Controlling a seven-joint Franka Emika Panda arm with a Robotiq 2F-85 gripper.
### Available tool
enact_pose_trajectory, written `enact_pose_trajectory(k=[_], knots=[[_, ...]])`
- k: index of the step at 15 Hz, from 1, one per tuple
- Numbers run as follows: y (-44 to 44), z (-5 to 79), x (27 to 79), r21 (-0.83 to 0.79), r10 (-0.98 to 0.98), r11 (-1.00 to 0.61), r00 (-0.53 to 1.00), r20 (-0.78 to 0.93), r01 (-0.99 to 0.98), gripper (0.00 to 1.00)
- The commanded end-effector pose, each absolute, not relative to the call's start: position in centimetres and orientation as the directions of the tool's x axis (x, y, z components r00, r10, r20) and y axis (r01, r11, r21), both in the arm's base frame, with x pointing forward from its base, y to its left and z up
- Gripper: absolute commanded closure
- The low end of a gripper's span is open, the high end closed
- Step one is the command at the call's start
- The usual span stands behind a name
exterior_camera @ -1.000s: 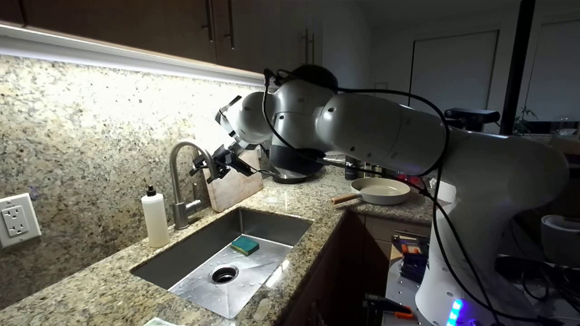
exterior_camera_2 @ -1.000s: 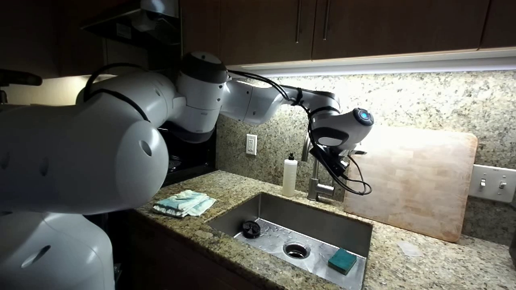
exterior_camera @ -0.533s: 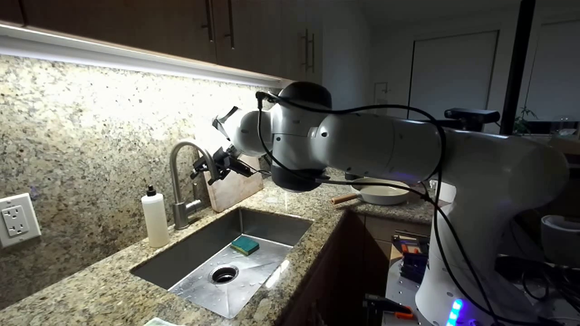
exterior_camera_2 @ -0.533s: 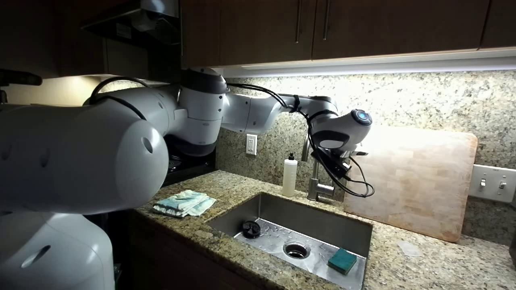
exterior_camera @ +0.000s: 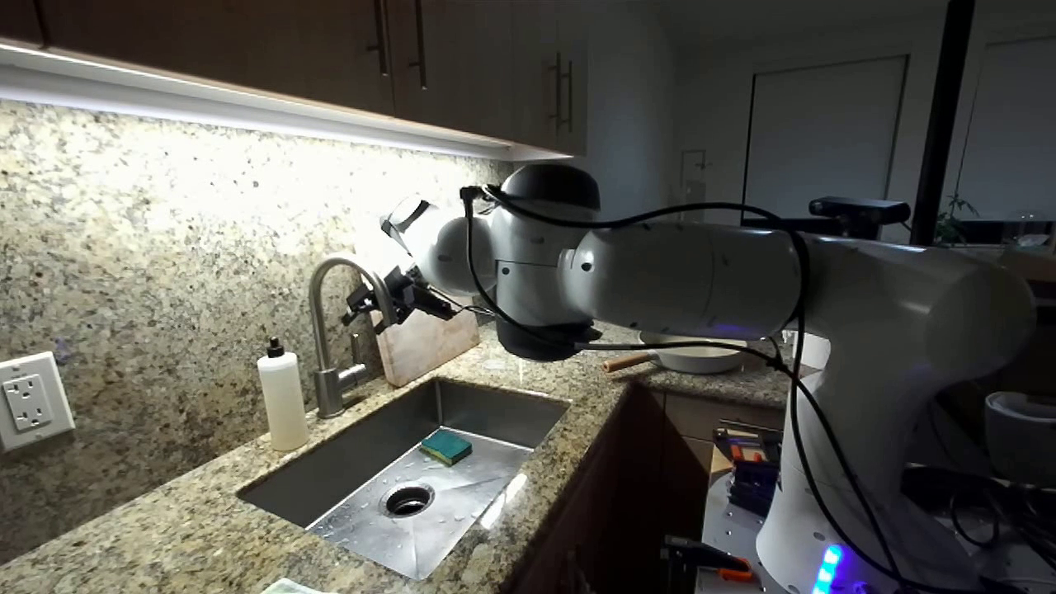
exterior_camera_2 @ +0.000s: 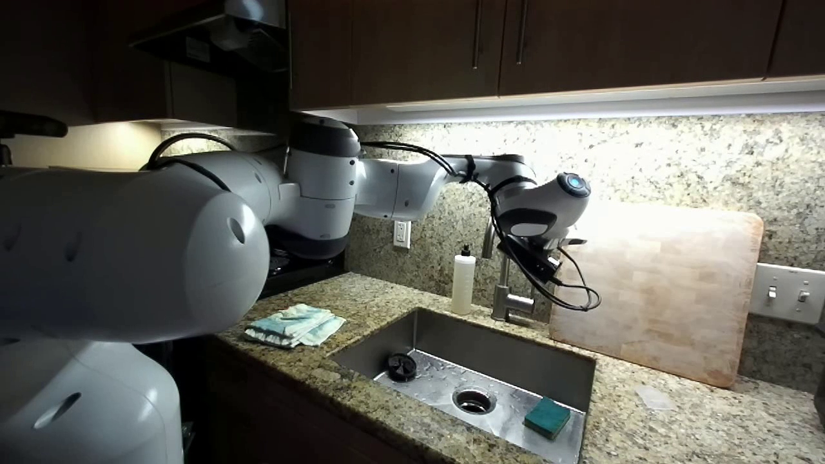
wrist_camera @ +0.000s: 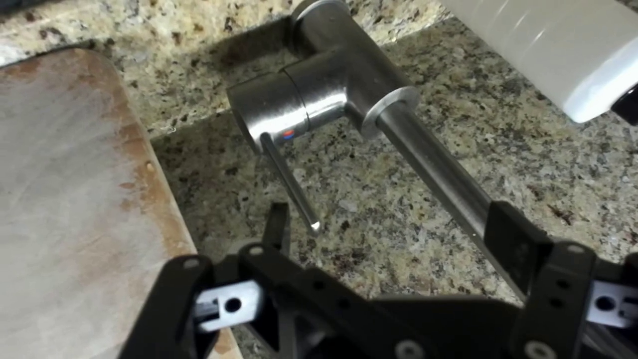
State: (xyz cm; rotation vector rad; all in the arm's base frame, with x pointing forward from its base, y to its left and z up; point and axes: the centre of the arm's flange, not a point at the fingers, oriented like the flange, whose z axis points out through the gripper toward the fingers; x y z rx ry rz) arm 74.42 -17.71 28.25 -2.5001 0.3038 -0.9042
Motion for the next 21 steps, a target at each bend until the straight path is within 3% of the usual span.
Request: enact_pose_trajectory(k=[1, 21], knots=[[-17.9, 28.4, 74.4, -0.490, -0.355, -0.871, 0.747, 0.562, -0.044, 0.00], [-16.7, 28.1, 75.0, -0.491, -0.333, -0.871, 0.769, 0.546, -0.028, 0.00]])
